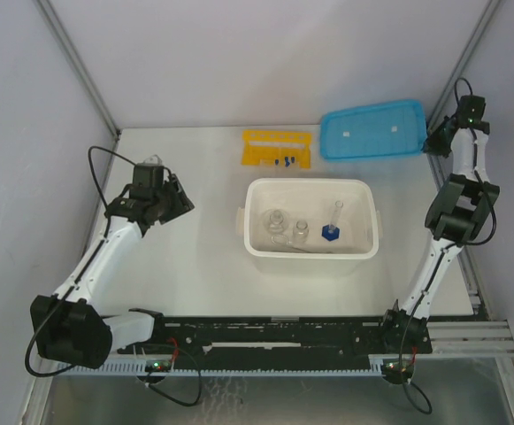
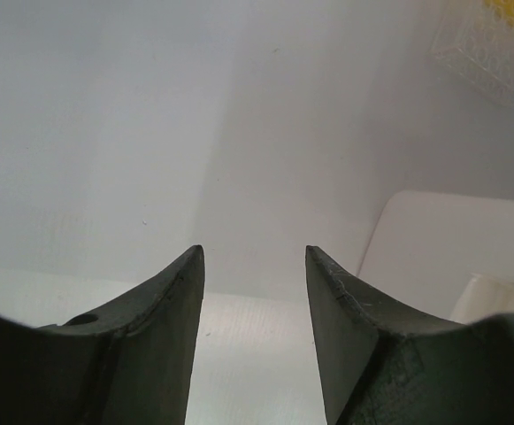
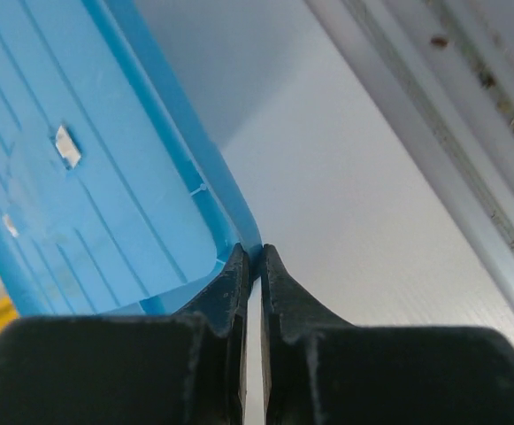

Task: Organize the chemistry lab equipment
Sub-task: Pick up the storage box lid at the center of the board.

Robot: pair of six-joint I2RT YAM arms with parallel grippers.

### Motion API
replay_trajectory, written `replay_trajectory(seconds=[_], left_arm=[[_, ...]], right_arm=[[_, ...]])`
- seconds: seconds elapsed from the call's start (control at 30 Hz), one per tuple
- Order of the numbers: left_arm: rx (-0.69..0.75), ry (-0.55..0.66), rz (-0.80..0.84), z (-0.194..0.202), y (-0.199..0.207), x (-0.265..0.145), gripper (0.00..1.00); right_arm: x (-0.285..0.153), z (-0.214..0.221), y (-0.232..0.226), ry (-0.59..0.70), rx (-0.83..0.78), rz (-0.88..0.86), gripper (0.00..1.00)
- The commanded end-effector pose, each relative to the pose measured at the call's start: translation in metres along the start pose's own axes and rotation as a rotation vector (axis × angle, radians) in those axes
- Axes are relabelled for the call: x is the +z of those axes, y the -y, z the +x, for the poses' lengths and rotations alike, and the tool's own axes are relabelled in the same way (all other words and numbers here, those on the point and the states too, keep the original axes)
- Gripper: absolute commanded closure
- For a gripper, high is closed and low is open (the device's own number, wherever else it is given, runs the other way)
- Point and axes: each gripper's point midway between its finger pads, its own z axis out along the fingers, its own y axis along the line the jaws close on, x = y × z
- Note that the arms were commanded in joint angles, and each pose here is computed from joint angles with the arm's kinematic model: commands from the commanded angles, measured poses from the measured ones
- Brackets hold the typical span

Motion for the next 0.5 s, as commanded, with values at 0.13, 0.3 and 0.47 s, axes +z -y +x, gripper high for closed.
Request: replay_trajectory(seconds=[0.13, 0.3, 0.47], left_arm=[[0.045, 0.105, 0.193, -0.023, 0.037, -0.031, 0.45], [0.058, 0.137, 0.292, -0.038, 0.059, -0.046, 0.44], [0.074, 0.139, 0.407, -0.051, 0.088, -0.061, 0.43]], right_arm=[[-0.128, -0.101, -0.059, 0.379, 0.005, -0.14, 1.0], [-0.196, -0.117, -0.085, 0.487, -0.051, -0.22, 1.0], [-0.261, -0.108, -0.112, 0.544, -0.133, -0.312, 1.0]])
